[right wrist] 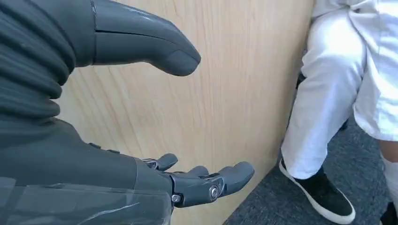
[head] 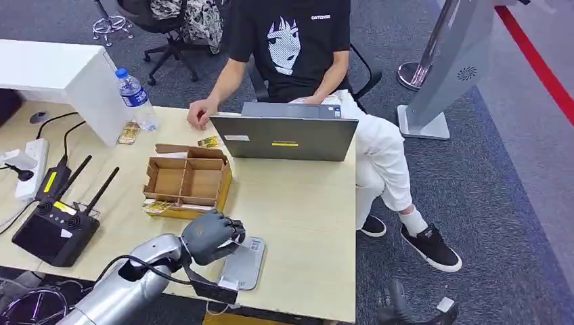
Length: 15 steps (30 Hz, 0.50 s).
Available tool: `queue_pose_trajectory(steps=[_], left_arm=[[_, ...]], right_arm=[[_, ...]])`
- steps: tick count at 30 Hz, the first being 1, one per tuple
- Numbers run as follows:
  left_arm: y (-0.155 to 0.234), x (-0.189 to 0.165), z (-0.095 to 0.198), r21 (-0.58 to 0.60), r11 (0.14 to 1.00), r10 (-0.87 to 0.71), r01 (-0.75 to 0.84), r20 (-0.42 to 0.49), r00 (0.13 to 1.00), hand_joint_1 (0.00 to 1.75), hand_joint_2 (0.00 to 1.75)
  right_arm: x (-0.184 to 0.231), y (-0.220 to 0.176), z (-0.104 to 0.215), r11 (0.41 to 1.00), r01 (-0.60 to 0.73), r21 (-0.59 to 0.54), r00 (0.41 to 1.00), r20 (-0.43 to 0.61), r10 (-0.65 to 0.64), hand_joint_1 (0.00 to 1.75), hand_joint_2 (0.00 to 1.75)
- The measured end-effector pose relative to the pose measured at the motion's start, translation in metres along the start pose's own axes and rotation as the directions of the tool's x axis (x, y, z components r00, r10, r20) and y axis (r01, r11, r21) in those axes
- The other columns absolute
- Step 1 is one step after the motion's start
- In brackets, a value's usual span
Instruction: Pass the card to the sensor for recognition and then transmit it.
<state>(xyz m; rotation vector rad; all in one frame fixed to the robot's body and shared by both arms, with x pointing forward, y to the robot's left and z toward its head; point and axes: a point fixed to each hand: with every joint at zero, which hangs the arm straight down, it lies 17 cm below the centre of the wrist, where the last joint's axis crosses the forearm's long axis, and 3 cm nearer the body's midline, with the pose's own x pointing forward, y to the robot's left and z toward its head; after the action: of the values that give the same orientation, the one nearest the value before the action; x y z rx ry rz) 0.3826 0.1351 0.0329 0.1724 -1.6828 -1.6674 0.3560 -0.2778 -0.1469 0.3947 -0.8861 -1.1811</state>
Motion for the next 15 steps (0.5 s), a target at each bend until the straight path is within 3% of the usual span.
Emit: queue_pose_trajectory(steps=[15], left_arm=[[0.0, -0.014, 0.012, -0.01, 1.0, -0.021, 0.02, -0.036, 0.999, 1.75, 1.75]], right_arm=[[0.001, 0.003, -0.001, 1.0, 0.0, 0.001, 1.0, 0.001, 0.0, 0.0, 1.75]])
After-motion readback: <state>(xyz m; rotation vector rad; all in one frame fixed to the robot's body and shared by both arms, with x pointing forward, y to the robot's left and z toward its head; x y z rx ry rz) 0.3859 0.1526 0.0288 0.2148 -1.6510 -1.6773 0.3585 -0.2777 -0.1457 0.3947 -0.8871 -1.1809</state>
